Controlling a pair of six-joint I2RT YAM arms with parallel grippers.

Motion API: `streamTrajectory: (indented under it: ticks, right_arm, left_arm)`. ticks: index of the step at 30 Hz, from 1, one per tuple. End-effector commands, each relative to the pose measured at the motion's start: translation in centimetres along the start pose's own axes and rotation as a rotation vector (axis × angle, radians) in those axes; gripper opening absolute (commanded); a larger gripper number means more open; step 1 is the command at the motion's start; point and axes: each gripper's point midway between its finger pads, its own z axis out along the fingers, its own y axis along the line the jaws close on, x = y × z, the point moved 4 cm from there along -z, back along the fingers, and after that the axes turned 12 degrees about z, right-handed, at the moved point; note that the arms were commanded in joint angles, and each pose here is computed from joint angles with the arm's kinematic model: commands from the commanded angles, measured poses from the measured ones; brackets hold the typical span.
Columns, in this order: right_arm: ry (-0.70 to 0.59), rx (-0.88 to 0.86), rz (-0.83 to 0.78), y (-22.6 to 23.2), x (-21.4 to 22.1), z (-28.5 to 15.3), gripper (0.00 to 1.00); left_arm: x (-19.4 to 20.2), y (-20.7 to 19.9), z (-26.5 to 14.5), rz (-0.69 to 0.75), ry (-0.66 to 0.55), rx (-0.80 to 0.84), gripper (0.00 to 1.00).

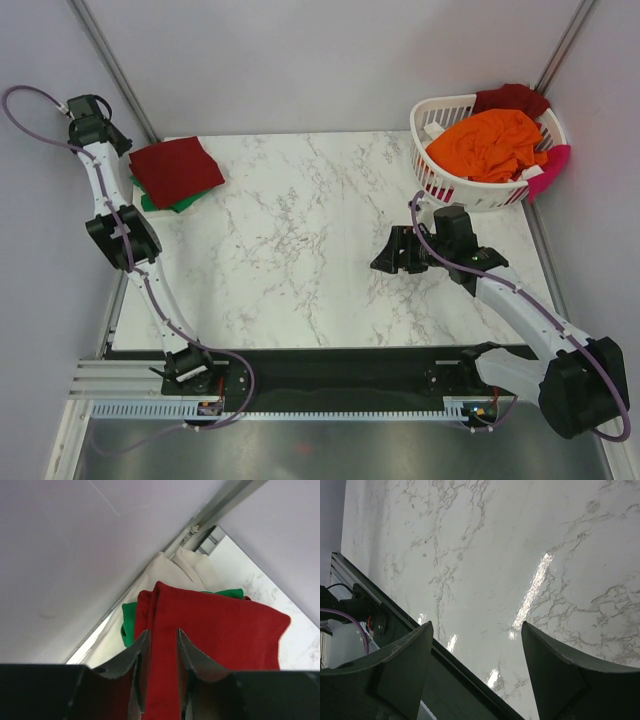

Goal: Fold and stack the t-shirts
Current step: Neatly place the folded tshirt to the corner

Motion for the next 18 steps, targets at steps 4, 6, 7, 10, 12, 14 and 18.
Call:
streamTrajectory:
  ticks: [4,6,7,10,12,14,18]
  right_arm:
    - [0.003,0.009,-0.016,-0.4,-0.1,0.4,0.79]
    - [0.003,0.009,-0.015,-0.4,-0.1,0.4,0.79]
    - [0.001,0.009,-0.015,-0.4,-0.2,0.4,0.79]
    - [0.004,0.003,-0.013,-0.2,-0.2,0.5,0.79]
    - [0.008,-0.002,-0.015,-0.2,-0.1,0.4,0.79]
    - [0.005,-0.008,-0.018,-0.1,-0.1,0.3,0.79]
    - [-0.007,-0.028,-0.028,0.4,-0.2,-0.1,0.80]
  left_arm:
    - [11.3,8.4,7.8,-0.040,0.289,-0.219,0.46]
    - [13.3,8.7,8.4,-0.029,0.342,-0.224,0.56]
    - [13.8,8.8,8.6,-0.034,0.354,-0.222,0.57]
    - [13.9,8.8,8.2,-0.053,0.362,-0.224,0.59]
    - [11.6,8.7,6.6,-0.078,0.312,-0.238,0.62]
    - [9.8,8.6,4.9,-0.105,0.276,-0.238,0.64]
    - [4.1,7.9,-0.8,-0.151,0.144,-0.217,0.68]
